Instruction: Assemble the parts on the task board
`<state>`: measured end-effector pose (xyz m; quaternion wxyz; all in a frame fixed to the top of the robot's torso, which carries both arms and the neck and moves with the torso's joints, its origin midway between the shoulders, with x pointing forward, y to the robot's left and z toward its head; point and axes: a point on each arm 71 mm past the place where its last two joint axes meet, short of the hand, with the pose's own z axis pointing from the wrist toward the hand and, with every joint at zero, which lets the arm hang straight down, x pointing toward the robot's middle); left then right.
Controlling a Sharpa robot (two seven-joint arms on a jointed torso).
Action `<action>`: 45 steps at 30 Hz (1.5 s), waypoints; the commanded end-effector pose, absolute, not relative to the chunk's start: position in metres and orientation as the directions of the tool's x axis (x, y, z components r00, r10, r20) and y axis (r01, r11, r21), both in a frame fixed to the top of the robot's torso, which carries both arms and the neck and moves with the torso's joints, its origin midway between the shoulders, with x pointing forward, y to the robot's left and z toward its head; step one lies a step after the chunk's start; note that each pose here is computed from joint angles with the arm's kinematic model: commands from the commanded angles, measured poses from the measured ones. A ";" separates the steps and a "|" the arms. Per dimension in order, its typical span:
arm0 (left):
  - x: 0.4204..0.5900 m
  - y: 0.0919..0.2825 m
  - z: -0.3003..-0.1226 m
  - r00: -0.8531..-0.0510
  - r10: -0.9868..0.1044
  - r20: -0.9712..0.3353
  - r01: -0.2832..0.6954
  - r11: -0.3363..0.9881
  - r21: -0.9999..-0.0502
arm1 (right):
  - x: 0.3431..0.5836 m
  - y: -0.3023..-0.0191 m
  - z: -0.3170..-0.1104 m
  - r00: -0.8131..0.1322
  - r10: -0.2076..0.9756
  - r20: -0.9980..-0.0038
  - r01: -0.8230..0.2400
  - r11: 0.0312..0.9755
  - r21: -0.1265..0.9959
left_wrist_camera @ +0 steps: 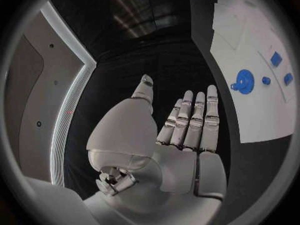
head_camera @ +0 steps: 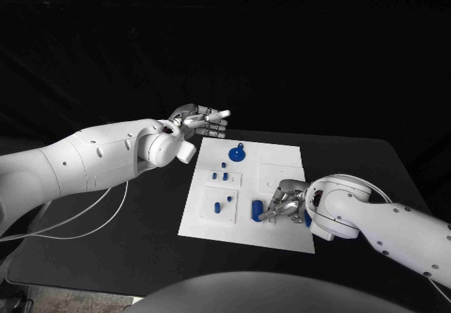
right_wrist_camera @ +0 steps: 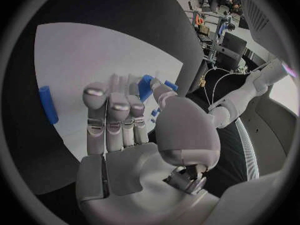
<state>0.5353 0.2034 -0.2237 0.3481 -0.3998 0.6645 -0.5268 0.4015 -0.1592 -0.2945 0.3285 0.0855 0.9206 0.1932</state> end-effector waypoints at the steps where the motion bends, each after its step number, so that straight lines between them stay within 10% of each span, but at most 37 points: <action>1: 0.535 0.202 -0.223 -0.449 -0.892 -0.040 -0.160 0.124 -0.979 | 0.401 -0.159 -0.296 -0.769 0.271 -0.579 0.023 0.917 0.399; 45: 0.536 0.203 -0.225 -0.450 -0.892 -0.049 -0.178 0.143 -0.974 | 0.400 -0.163 -0.318 -0.803 0.245 -0.544 0.069 0.944 0.323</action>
